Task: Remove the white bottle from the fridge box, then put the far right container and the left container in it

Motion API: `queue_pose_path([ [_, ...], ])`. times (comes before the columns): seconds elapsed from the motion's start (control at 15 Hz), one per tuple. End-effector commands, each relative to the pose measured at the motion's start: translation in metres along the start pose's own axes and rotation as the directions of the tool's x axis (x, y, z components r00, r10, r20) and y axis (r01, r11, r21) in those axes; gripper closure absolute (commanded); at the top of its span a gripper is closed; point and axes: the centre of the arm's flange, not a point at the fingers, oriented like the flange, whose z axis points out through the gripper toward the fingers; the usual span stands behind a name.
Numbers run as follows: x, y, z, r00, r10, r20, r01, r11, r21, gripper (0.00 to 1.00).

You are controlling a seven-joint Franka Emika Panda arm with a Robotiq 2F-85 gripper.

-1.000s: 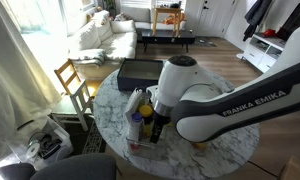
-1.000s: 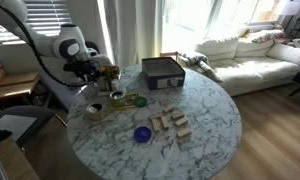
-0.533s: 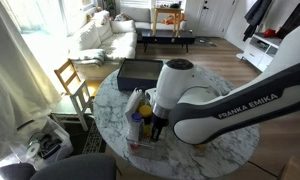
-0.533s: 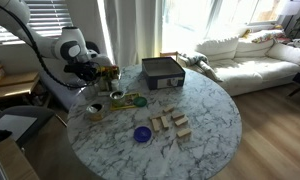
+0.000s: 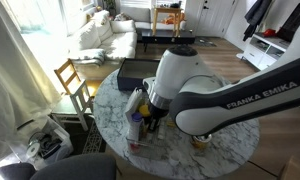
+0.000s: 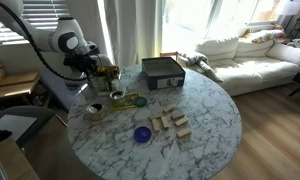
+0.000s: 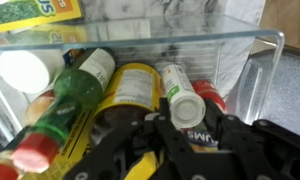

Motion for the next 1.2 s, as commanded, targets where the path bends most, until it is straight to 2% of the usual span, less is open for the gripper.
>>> queue_pose_path([
  [0.0,-0.01,0.001,-0.065,1.0,-0.016,-0.017,0.015,0.997,-0.078,0.88],
  [0.13,-0.019,0.001,-0.098,1.0,-0.006,-0.026,0.004,0.998,-0.069,0.88],
  [0.33,-0.041,0.0,-0.147,1.0,0.005,-0.012,-0.006,0.993,-0.114,0.88],
  [0.53,-0.083,0.008,-0.188,0.995,0.076,0.071,-0.063,0.982,-0.177,0.88],
  [0.73,-0.131,0.024,-0.203,0.974,0.185,0.128,-0.152,0.961,-0.23,0.88],
  [0.8,-0.087,0.023,-0.194,0.986,0.131,0.105,-0.109,0.975,-0.193,0.63],
  [0.93,-0.111,0.03,-0.202,0.98,0.166,0.112,-0.141,0.968,-0.207,0.63],
  [1.13,-0.119,0.028,-0.201,0.978,0.174,0.117,-0.147,0.967,-0.209,0.63],
])
